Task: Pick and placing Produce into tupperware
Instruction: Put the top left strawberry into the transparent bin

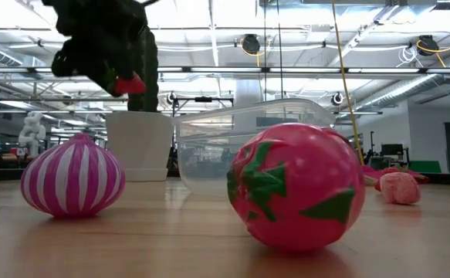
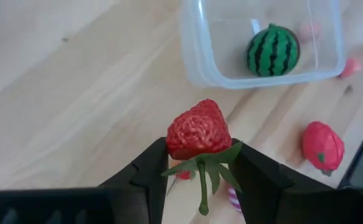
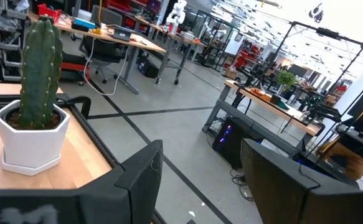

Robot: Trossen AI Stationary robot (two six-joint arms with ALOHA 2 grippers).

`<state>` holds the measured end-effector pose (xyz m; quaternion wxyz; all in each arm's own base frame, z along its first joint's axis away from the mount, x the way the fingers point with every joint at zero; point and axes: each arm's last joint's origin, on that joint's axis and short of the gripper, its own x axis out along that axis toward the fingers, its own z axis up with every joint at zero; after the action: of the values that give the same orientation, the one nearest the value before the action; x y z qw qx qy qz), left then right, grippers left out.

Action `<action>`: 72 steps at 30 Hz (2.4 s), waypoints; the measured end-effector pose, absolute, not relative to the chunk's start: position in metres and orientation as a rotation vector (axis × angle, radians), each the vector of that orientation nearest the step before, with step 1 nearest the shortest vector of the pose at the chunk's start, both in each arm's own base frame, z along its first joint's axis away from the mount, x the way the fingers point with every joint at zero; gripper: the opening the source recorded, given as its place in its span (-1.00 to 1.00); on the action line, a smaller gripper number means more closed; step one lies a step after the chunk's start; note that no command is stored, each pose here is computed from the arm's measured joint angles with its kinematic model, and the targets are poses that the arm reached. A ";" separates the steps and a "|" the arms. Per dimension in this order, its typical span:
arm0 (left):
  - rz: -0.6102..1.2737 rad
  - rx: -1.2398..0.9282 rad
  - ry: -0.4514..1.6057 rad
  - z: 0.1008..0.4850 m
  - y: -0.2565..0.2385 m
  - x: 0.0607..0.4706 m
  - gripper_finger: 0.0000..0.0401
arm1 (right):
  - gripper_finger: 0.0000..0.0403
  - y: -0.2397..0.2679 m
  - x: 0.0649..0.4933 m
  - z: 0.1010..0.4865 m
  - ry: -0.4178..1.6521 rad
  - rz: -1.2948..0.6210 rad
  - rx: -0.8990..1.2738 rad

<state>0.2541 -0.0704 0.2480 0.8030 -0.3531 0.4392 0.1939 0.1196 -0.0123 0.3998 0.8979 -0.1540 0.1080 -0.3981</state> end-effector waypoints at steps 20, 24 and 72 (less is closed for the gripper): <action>0.251 -0.689 0.779 0.307 -0.079 0.290 -0.24 | 0.04 -0.012 0.120 0.400 0.219 -0.825 -0.316; 0.239 -0.656 0.775 0.313 -0.080 0.302 -0.24 | 0.04 -0.012 0.120 0.400 0.219 -0.825 -0.316; 0.362 -0.714 1.332 0.222 -0.037 0.442 -0.24 | 0.04 -0.015 0.112 0.420 0.203 -0.980 -0.496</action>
<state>0.4423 -0.0371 0.2224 0.7130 -0.3223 0.6009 0.1632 0.1117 -0.0153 0.4197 0.8480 -0.2353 0.0965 -0.4650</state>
